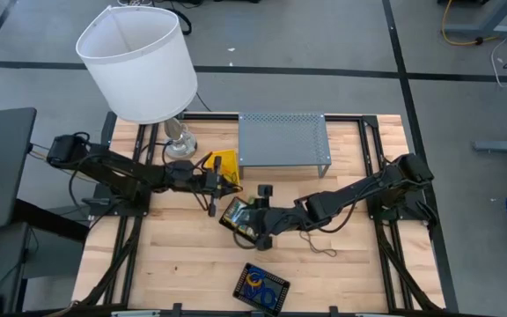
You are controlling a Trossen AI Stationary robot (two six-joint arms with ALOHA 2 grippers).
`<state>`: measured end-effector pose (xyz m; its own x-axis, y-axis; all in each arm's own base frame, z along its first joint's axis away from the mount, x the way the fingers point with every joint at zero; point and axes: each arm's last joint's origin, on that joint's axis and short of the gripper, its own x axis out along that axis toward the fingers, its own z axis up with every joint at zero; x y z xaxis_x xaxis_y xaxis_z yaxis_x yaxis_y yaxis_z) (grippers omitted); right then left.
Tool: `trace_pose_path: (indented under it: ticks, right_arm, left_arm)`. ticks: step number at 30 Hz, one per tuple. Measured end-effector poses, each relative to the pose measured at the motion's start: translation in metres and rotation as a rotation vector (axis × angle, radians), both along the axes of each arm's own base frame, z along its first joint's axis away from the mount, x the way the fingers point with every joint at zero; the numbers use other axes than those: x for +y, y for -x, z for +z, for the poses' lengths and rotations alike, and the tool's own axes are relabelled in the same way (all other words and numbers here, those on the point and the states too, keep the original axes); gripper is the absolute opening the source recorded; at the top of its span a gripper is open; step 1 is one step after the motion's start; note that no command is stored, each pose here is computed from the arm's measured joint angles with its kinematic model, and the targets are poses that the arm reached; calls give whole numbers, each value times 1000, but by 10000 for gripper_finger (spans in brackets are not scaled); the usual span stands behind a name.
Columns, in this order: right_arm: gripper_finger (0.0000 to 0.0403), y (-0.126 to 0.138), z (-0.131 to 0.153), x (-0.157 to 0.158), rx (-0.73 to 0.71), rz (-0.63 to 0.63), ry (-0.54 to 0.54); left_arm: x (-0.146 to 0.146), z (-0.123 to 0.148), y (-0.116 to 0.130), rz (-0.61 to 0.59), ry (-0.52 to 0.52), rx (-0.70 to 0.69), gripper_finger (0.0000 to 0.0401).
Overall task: Pick & Place Office Desk Supplies
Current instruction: Put the orange rubber band into the yellow bin
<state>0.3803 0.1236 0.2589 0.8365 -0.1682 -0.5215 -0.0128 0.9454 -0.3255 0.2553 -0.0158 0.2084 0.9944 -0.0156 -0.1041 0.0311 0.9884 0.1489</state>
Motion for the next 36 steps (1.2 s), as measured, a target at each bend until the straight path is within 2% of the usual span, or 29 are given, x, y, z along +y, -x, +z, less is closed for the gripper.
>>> trace_pose_path:
  ticks: [5, 11, 15, 23, 30, 36]
  right_arm:
    - [204, 7, -9, -1, 105, -21, -78]
    - [194, 17, -17, 7, 203, -41, -158]
    - [185, 22, -19, 16, 260, 12, -212]
    - [181, 33, -24, 28, 344, 7, -276]
    - [181, 40, -25, 37, 368, 15, -279]
    - [181, 42, -26, 40, 375, 8, -289]
  left_arm:
    - [3, 8, 12, 50, 3, 51, 1]
    - [10, 14, 32, 198, -17, 150, 1]
    - [21, 7, 40, 273, 13, 248, 1]
    - [49, -15, 42, 483, 6, 430, 1]
    - [68, -37, 35, 529, 29, 527, 3]
    - [78, -50, 27, 560, 34, 532, 38]
